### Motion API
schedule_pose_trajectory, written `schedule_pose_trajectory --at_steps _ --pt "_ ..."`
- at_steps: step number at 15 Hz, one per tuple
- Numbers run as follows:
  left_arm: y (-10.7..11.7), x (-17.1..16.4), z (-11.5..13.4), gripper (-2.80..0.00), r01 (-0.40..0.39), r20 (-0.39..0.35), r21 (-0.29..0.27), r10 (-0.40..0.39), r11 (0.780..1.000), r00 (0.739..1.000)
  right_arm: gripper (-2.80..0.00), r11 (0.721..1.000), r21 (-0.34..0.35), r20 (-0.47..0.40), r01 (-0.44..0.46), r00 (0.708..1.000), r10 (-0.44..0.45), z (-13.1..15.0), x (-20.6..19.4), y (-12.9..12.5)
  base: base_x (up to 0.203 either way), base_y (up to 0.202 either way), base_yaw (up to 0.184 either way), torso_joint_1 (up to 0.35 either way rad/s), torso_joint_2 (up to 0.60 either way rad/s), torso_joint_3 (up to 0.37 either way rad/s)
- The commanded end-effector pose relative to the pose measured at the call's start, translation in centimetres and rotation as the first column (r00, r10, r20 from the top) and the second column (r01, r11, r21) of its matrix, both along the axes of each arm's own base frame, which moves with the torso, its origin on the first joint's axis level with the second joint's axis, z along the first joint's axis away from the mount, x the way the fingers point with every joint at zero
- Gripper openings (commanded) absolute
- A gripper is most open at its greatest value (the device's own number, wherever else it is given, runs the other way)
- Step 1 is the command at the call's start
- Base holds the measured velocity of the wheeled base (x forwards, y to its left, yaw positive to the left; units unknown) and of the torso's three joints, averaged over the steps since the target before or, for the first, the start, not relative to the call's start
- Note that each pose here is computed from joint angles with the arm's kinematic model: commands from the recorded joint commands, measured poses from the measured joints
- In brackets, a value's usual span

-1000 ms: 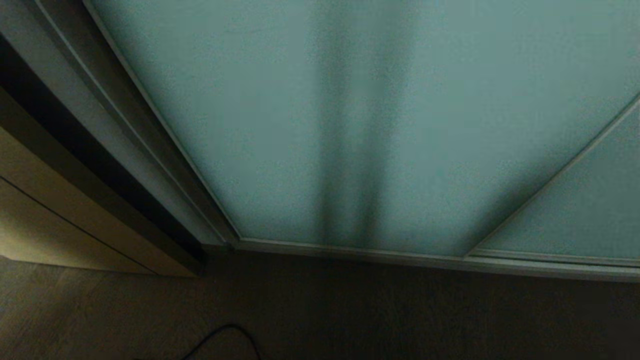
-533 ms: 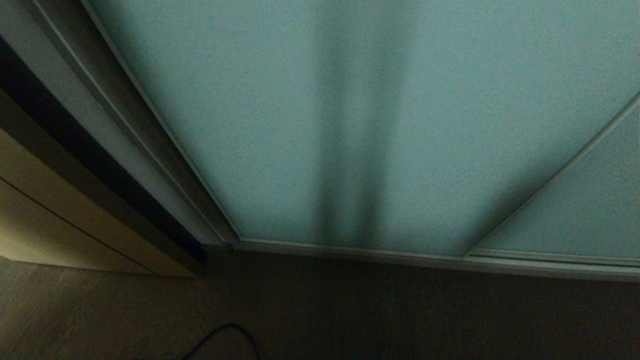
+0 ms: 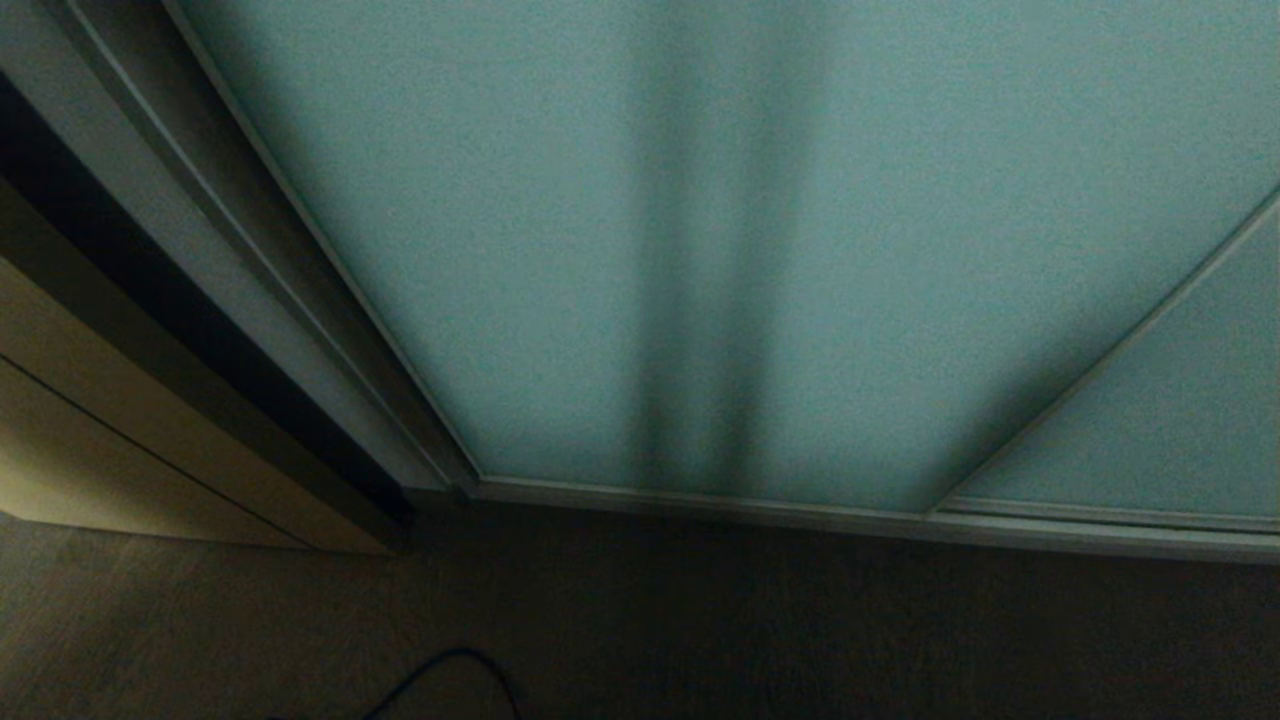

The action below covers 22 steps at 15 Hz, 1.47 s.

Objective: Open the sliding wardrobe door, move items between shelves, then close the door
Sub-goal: Close the door, then open the door

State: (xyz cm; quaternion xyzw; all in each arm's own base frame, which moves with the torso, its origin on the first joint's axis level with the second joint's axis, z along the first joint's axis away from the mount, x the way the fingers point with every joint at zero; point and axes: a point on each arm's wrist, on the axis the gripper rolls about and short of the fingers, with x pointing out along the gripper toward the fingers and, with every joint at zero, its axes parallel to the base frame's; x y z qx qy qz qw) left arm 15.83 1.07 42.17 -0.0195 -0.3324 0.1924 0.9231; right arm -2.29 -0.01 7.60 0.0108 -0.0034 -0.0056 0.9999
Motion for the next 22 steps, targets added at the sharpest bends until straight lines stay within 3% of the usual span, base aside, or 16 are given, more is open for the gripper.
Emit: schedule_pose_trajectory --at_steps 1,9,22 --pt "0.0 2.0 0.1 -2.80 0.001 -0.015 0.001 -0.001 1.000 1.000 -2.80 1.000 0.000 0.001 -0.001 1.000 0.001 0.0 0.0 0.0 0.000 0.000 0.000 0.000 0.00 0.000" --pt "-0.1 4.9 -0.4 -2.80 0.054 -0.051 0.027 -0.053 0.998 0.997 -2.80 1.000 0.000 0.001 -0.001 1.000 0.001 0.0 0.0 0.0 0.000 0.000 0.000 0.000 0.00 0.000" --pt "-0.1 8.4 -0.5 -2.80 0.068 -0.068 0.021 -0.066 0.997 0.996 -2.80 1.000 0.000 0.001 -0.001 1.000 0.001 0.0 0.0 0.0 0.000 0.000 0.000 0.000 0.00 0.000"
